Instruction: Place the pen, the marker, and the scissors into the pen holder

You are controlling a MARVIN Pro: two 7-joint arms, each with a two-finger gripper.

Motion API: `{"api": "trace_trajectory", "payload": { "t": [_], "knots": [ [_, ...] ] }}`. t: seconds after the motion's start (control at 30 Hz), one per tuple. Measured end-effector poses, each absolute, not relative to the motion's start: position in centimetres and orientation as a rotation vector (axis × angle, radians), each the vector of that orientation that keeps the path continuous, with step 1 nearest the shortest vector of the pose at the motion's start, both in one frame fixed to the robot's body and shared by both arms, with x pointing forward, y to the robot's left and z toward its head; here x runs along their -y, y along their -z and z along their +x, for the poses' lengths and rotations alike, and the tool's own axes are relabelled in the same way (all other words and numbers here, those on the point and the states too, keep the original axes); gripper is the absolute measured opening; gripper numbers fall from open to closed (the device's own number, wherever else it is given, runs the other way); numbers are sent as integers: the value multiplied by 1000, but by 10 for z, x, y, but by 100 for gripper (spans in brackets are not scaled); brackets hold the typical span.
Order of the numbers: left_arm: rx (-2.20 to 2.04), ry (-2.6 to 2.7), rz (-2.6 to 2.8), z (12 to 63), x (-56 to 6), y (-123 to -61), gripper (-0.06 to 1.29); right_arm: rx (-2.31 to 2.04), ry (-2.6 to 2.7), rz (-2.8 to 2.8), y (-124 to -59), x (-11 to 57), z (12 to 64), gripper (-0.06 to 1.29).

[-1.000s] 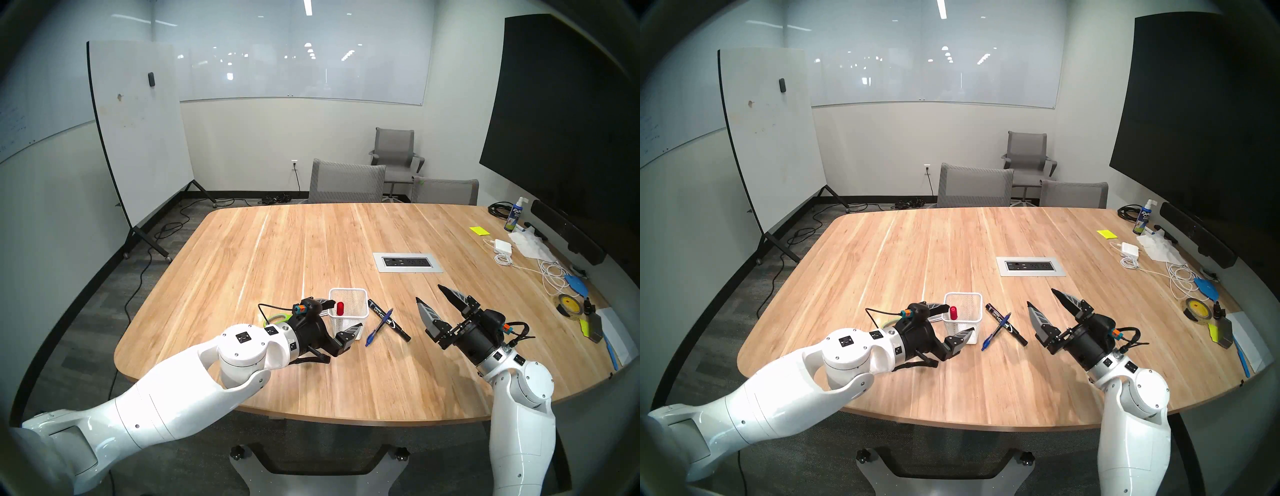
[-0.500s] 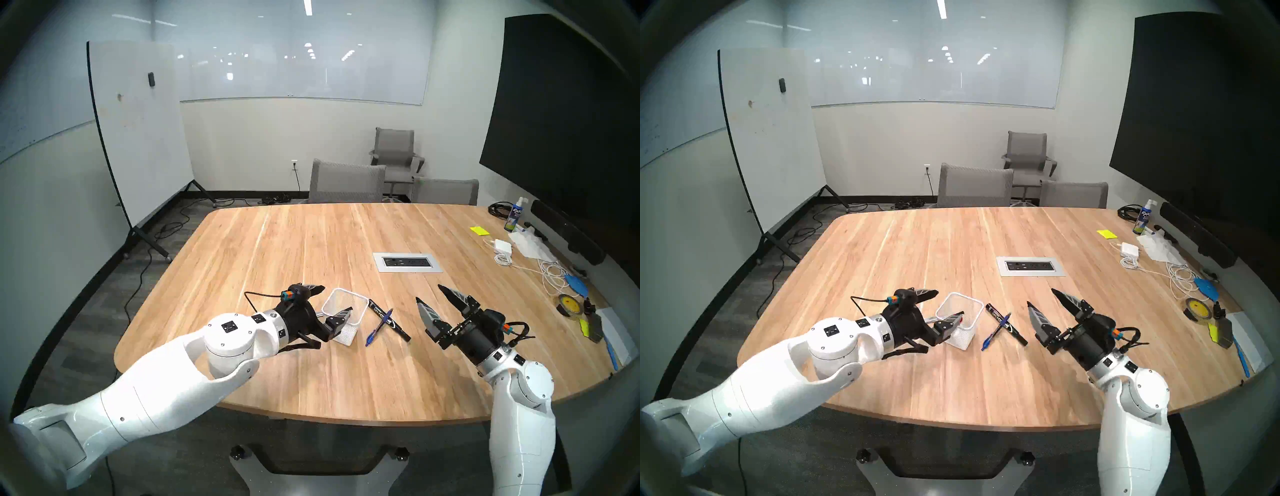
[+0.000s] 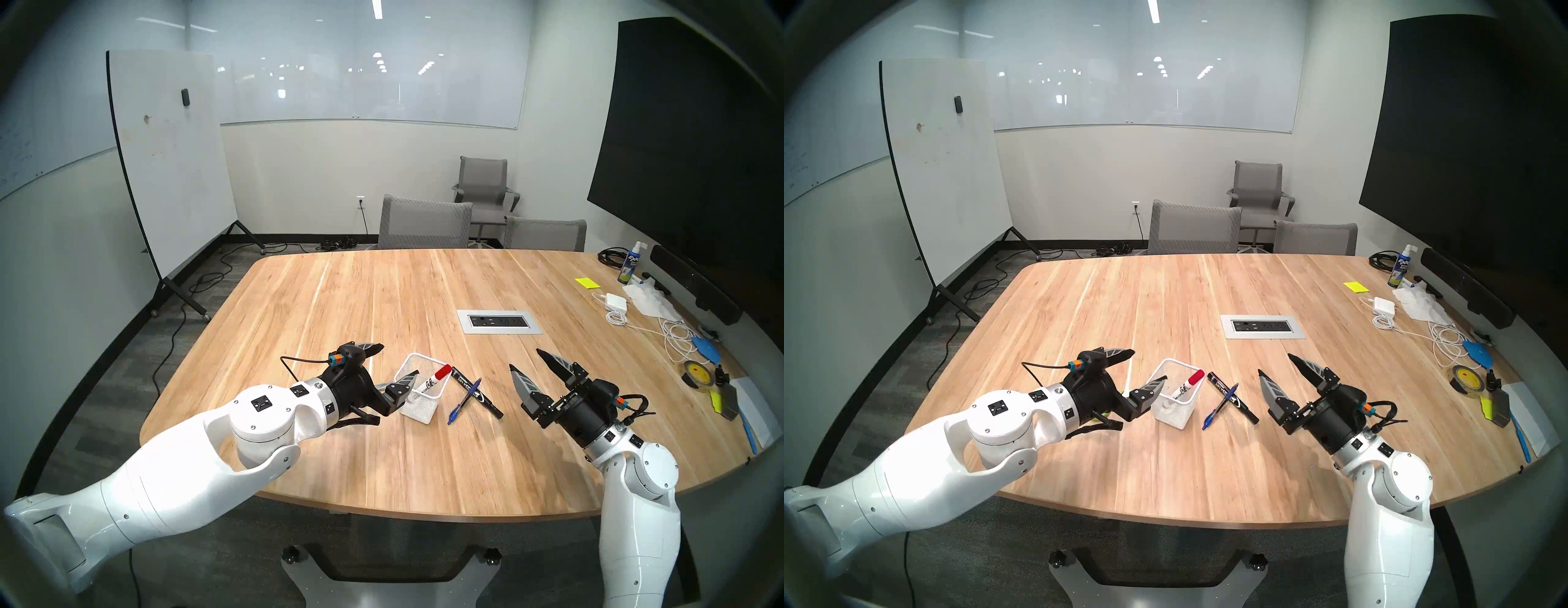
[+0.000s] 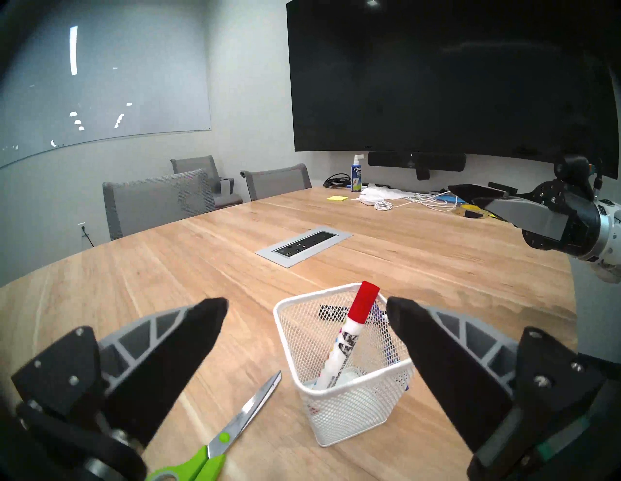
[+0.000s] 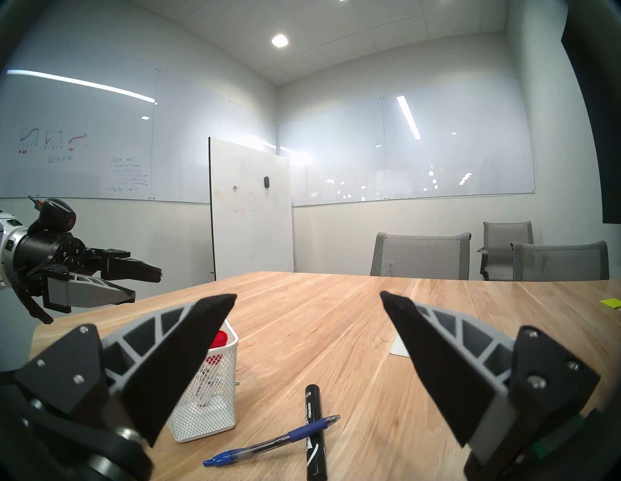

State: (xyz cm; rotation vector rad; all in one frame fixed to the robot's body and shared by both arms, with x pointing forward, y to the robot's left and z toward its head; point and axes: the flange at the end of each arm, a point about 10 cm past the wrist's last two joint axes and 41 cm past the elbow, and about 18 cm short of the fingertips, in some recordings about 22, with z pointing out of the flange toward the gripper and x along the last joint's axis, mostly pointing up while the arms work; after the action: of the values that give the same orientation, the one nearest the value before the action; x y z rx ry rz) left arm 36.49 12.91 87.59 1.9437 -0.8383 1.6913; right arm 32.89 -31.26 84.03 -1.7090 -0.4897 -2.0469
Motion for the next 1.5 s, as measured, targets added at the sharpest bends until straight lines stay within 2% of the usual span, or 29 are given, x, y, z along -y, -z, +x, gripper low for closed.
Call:
{"api": "trace_trajectory", "payload": {
  "t": [0.97,1.5],
  "knots": [
    [850,-1690,2025,346,-206,-882,127,490,2047,-1709,-840,313,329,124],
    [1017,-1541,2140,334,-220,-882,127,490,2047,-1709,-840,313,329,124]
  ]
}}
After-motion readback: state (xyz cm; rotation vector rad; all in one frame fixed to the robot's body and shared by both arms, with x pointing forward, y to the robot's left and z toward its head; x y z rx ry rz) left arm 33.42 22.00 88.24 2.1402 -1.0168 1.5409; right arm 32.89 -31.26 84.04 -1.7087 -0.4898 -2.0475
